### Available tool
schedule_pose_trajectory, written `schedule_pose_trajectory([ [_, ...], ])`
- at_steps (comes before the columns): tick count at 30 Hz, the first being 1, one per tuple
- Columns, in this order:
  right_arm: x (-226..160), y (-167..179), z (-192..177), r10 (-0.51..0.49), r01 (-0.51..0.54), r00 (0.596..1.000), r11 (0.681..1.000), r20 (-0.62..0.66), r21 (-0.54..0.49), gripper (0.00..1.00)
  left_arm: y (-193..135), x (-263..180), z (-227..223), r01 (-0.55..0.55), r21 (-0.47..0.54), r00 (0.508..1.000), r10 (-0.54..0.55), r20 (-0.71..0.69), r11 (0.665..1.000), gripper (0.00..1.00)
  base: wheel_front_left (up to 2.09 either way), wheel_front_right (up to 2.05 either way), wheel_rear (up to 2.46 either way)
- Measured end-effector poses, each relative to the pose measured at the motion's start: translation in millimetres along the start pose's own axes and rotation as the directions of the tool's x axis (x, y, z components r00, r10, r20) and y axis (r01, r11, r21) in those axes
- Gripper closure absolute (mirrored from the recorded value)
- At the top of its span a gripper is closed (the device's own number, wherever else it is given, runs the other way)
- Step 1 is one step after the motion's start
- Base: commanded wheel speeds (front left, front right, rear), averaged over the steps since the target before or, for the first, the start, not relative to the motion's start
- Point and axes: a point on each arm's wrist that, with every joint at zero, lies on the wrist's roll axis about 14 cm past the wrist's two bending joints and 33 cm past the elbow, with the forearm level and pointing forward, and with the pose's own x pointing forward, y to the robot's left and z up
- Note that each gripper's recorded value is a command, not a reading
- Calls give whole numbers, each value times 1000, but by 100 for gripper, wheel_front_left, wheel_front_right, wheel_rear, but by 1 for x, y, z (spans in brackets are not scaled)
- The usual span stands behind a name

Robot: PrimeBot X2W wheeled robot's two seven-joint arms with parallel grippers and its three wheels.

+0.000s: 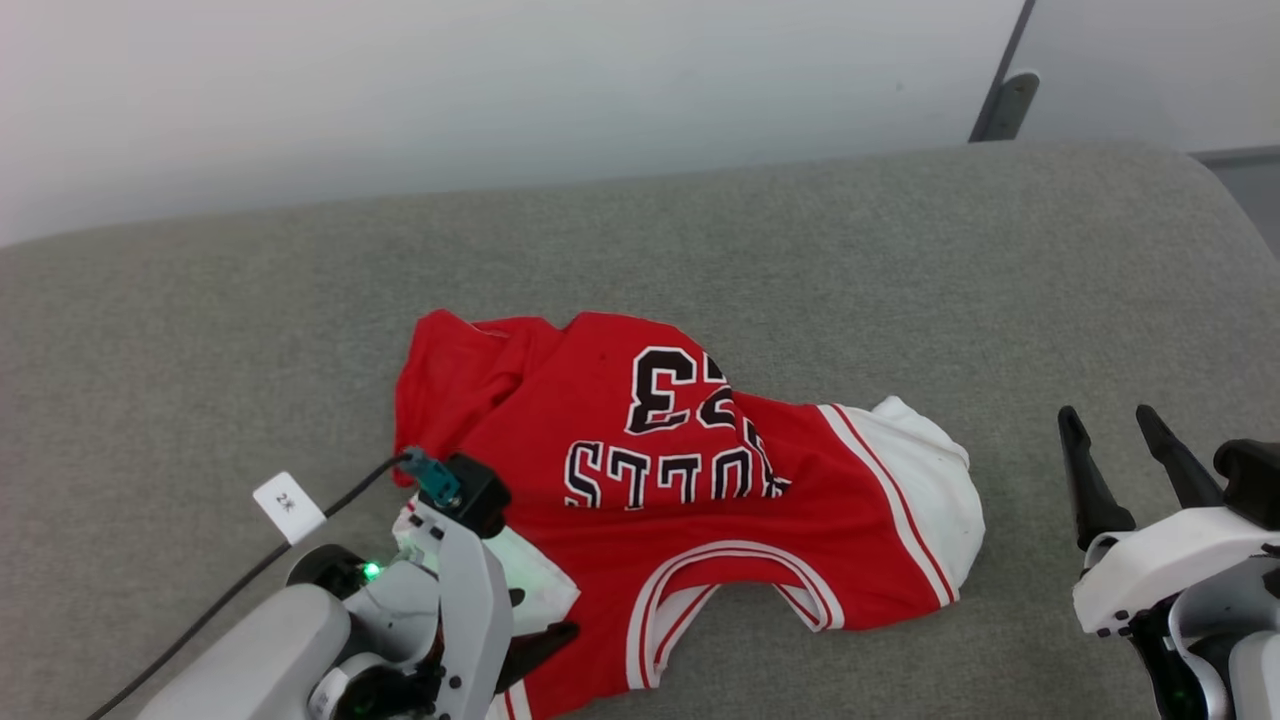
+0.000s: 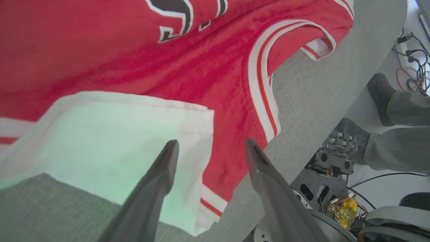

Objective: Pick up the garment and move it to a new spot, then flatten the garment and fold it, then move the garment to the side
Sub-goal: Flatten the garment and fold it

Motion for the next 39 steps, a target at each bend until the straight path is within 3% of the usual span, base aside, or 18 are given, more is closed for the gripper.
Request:
schedule_pose_trajectory([
  [9,2,-5,-1,-21,21,1000,1000,2,-2,0,10,19,-14,-4,11,999,5,-40,1000,0,0,0,0],
  [10,2,-6,-1,-22,22,1000,1000,2,-2,0,11,20,-16,-6,10,999,6,-43,1000,15,0,0,0],
  [11,2,-6,-1,-24,24,1000,1000,1,-2,0,12,21,-16,-9,13,999,9,-44,1000,50,0,0,0],
  [12,2,-7,-2,-25,25,1000,1000,-1,-2,0,14,22,-15,-12,18,999,12,-42,1000,62,0,0,0],
  [13,3,-7,-2,-27,27,1000,1000,-2,-3,0,15,23,-14,-14,20,999,15,-40,1000,100,0,0,0],
  [31,13,3,-2,1,-1,1000,1000,-2,-1,0,39,0,-1,-54,-57,997,57,55,997,100,0,0,0],
  [39,16,10,1,21,-21,1000,1000,5,-4,0,83,-48,-10,-190,-161,967,212,138,969,100,0,0,0],
])
